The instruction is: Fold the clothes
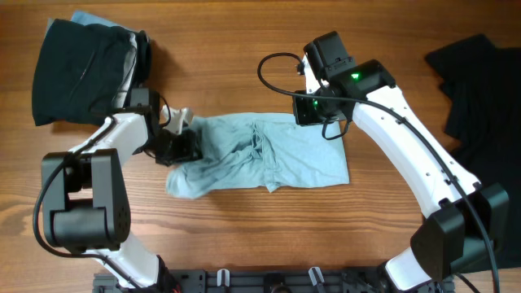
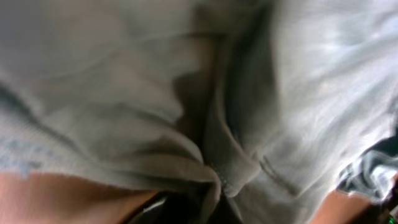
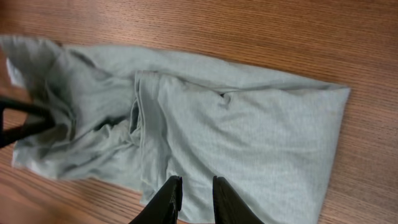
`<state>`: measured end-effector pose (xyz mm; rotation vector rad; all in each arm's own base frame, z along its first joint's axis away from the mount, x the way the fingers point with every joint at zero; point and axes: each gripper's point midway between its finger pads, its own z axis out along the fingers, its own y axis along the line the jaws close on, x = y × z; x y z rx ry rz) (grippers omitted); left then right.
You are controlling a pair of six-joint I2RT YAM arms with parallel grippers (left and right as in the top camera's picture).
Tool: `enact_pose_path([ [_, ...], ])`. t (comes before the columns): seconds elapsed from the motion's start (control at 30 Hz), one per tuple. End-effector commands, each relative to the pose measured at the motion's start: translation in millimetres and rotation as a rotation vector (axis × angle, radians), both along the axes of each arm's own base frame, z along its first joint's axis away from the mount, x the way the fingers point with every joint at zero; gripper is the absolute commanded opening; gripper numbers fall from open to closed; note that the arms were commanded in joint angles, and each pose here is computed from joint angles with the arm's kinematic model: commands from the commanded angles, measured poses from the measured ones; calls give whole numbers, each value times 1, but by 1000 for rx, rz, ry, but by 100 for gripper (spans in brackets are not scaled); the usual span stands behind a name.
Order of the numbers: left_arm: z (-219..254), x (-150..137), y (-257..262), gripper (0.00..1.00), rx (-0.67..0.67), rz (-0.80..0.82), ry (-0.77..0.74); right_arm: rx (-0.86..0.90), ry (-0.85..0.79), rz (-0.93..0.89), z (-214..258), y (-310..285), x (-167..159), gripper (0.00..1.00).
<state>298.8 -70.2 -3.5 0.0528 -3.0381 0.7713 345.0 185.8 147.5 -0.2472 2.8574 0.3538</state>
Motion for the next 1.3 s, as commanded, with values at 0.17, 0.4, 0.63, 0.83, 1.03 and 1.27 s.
enact_pose_path([
  [0.17,101,22,70,4,228,178,40,-82,-27,-89,-2,-25,11,21],
  [0.4,171,44,31,4,222,99,-101,-83,0,-247,-3,-75,26,20],
  [0.63,153,29,-45,4,216,-31,-55,-94,49,-384,-6,-130,27,17],
  [0.83,119,4,-118,5,236,-104,-24,-100,65,-424,-7,-148,25,16],
  [1.03,89,-26,-169,100,274,-160,-5,-97,64,-405,-7,-147,25,16],
  [1.27,120,-10,-179,100,244,-155,-90,-26,67,-303,-5,-130,25,16],
])
